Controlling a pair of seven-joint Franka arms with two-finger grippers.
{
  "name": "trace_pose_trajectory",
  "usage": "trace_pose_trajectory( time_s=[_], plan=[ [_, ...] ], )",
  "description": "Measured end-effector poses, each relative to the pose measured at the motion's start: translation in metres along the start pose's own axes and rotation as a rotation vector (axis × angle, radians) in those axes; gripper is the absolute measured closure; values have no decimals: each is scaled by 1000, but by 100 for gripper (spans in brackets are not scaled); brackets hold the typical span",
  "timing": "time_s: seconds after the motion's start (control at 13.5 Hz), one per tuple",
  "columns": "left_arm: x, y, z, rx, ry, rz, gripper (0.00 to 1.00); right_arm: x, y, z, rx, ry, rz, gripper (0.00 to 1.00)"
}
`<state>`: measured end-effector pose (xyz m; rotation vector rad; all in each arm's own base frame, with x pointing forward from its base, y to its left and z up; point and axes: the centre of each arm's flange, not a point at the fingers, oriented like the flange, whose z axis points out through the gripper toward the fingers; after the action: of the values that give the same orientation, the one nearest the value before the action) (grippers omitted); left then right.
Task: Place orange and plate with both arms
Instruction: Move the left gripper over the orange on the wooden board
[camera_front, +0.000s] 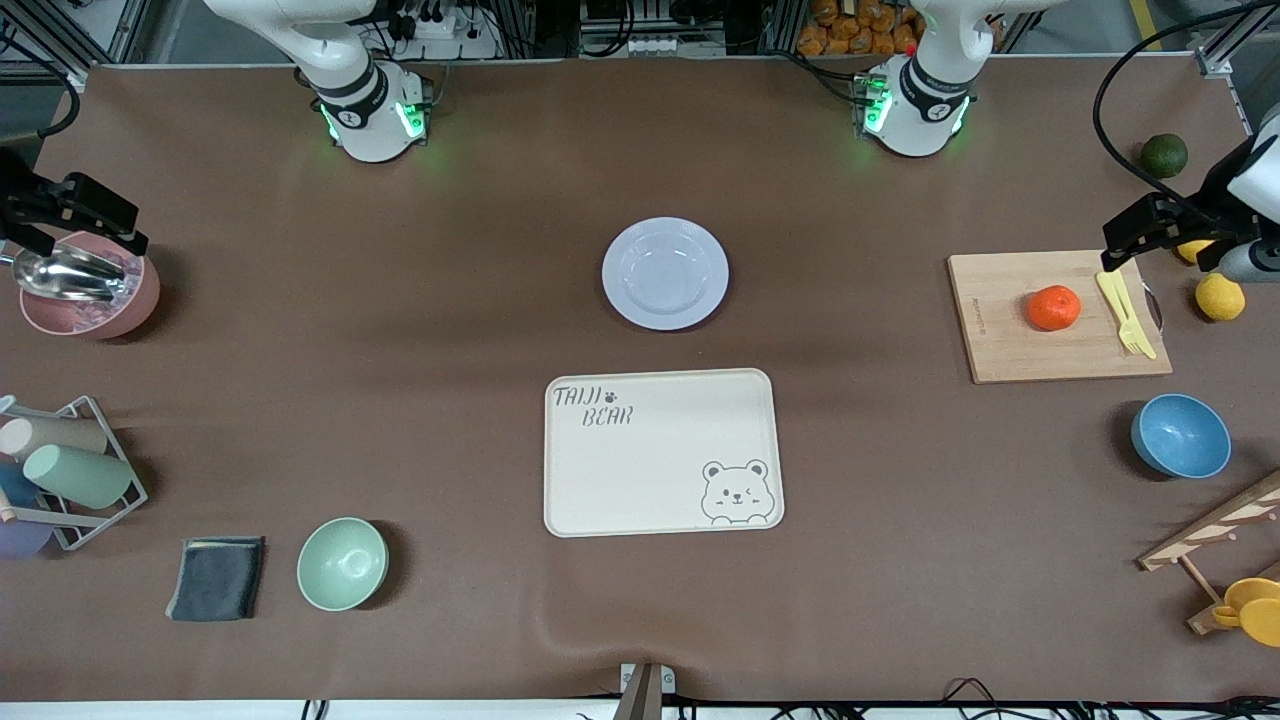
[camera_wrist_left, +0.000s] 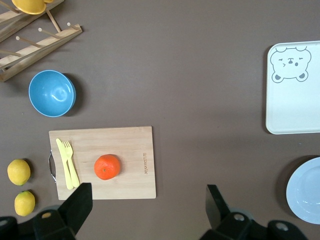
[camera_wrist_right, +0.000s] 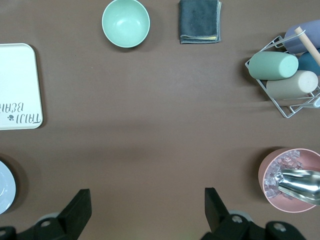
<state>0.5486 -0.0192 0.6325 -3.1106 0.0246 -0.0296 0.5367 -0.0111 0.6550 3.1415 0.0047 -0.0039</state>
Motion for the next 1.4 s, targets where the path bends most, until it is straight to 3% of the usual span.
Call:
trace_pose_trajectory(
  time_s=[0.37, 0.52, 0.67, 0.81, 1.03, 1.4],
  plan=[
    [4, -7, 4, 5, -8, -9, 0, 0, 6, 2, 0, -4, 15, 0],
    [8, -17, 26, 31, -59, -24, 0, 0, 10, 5, 0, -13, 26, 0],
    [15, -48, 72, 56, -106, -67, 0, 0, 16, 10, 1, -30, 37, 0],
    [17, -86, 133, 51, -109, -117, 0, -2, 19, 18, 2, -63, 44, 0],
    [-1, -109, 205, 41, -142, -142, 0, -8, 31, 24, 5, -116, 69, 0],
    [-40, -162, 284, 13, -198, -143, 0, -8, 27, 32, 7, -141, 60, 0]
  ],
)
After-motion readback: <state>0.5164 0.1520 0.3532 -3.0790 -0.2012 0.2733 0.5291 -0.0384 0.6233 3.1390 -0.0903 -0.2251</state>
